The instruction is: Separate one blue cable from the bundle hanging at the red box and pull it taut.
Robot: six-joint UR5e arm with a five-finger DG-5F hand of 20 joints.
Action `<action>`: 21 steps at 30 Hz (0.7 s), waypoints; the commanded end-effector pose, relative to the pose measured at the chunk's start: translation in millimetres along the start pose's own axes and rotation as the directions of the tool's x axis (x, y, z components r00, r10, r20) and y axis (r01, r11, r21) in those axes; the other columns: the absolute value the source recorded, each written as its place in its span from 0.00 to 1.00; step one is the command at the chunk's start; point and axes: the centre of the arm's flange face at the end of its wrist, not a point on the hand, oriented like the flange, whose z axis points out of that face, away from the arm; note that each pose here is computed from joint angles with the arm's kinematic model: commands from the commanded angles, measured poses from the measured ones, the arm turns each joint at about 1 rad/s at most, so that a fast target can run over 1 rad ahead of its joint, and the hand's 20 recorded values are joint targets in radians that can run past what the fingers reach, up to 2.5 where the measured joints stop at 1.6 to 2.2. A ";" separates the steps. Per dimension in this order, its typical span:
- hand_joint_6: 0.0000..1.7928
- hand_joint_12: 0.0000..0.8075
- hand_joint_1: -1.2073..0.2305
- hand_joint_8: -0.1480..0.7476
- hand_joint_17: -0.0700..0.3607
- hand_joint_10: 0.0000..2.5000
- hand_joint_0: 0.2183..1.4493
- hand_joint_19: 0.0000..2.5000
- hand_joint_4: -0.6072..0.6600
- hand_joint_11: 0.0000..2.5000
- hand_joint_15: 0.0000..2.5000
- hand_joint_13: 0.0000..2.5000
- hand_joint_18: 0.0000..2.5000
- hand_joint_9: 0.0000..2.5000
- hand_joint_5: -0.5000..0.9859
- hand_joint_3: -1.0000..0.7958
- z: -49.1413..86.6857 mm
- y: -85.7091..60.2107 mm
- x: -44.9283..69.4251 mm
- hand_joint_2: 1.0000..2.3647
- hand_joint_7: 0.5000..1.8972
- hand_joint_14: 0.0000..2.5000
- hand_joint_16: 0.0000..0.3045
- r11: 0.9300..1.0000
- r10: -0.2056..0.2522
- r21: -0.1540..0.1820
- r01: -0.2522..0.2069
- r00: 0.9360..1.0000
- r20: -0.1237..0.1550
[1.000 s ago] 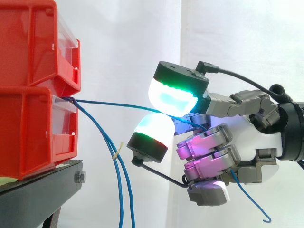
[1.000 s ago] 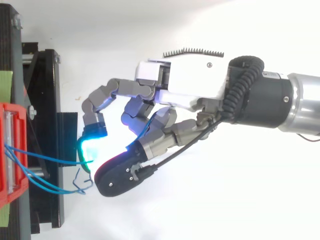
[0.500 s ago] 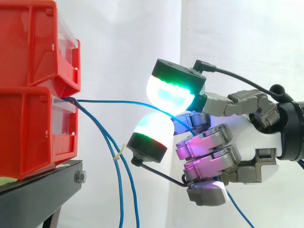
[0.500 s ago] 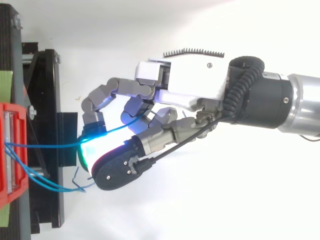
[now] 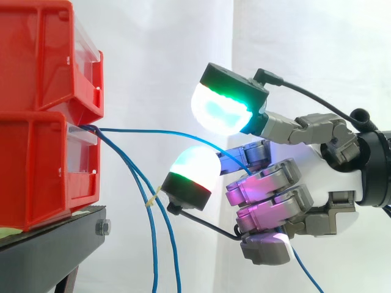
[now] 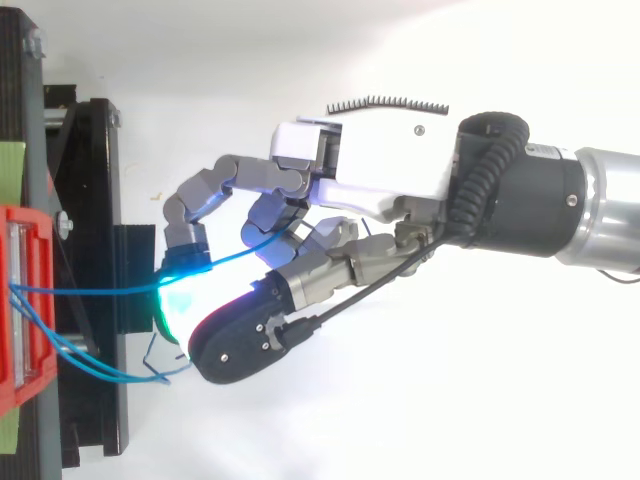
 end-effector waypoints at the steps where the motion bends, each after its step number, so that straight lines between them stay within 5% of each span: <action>1: 0.46 0.55 0.51 0.56 0.48 0.65 0.21 0.43 0.63 0.61 0.56 0.39 0.47 0.41 0.20 0.28 0.1 0.1 -1.6 0.00 0.39 0.81 0.20 1.000 0.000 0.001 0.000 1.000 0.018; 7: 0.46 0.49 0.57 0.51 0.42 0.59 0.32 0.45 0.59 0.65 0.59 0.39 0.44 0.41 0.21 0.29 0.0 -0.4 -9.1 0.00 0.42 0.77 0.16 1.000 0.002 0.003 -0.002 0.998 0.062; 21: 0.45 0.50 0.40 0.51 0.43 0.59 0.32 0.45 0.60 0.65 0.61 0.40 0.45 0.41 0.21 0.44 0.4 -0.1 -11.5 0.01 0.44 0.75 0.17 1.000 -0.005 -0.001 0.005 0.998 0.067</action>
